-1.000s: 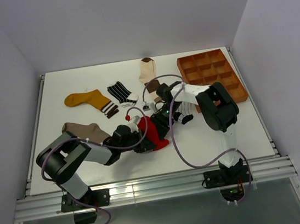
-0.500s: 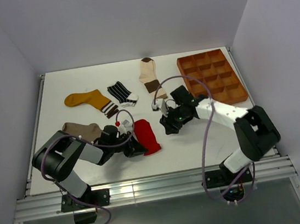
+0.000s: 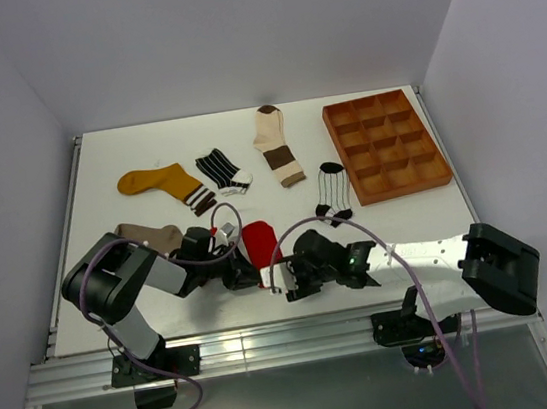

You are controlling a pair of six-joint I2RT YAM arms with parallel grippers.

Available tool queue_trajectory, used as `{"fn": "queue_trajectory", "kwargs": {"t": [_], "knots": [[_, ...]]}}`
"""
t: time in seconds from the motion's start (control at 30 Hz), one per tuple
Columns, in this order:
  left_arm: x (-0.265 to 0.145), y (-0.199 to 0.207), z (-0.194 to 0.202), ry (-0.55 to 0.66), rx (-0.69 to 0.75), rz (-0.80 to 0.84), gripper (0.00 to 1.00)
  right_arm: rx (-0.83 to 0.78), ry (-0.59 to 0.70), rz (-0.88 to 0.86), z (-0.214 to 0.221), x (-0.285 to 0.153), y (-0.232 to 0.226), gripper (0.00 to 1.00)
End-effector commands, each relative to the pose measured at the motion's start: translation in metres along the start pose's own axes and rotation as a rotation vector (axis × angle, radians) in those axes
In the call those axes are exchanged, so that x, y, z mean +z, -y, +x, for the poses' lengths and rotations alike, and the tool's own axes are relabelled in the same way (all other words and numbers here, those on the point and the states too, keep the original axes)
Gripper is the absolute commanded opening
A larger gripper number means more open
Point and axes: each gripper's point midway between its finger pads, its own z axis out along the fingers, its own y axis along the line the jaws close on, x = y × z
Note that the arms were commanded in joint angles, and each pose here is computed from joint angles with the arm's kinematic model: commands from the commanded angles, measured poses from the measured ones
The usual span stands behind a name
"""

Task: Roll the socks
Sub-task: Roll the sock at the center of the board.

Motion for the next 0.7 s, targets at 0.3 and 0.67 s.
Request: {"fn": "queue_trajectory", "kwargs": {"t": [0.3,0.67], "knots": [[-0.003,-0.033,0.010,-0.036,-0.082,-0.142,0.00,-0.237,0.080,0.209,-0.040,0.010,0.009,0.58],[-0.004,-0.038,0.011,-0.039,-0.078,-0.163,0.00,-0.256,0.099,0.184,-0.045,0.002,0.004,0.60]]}}
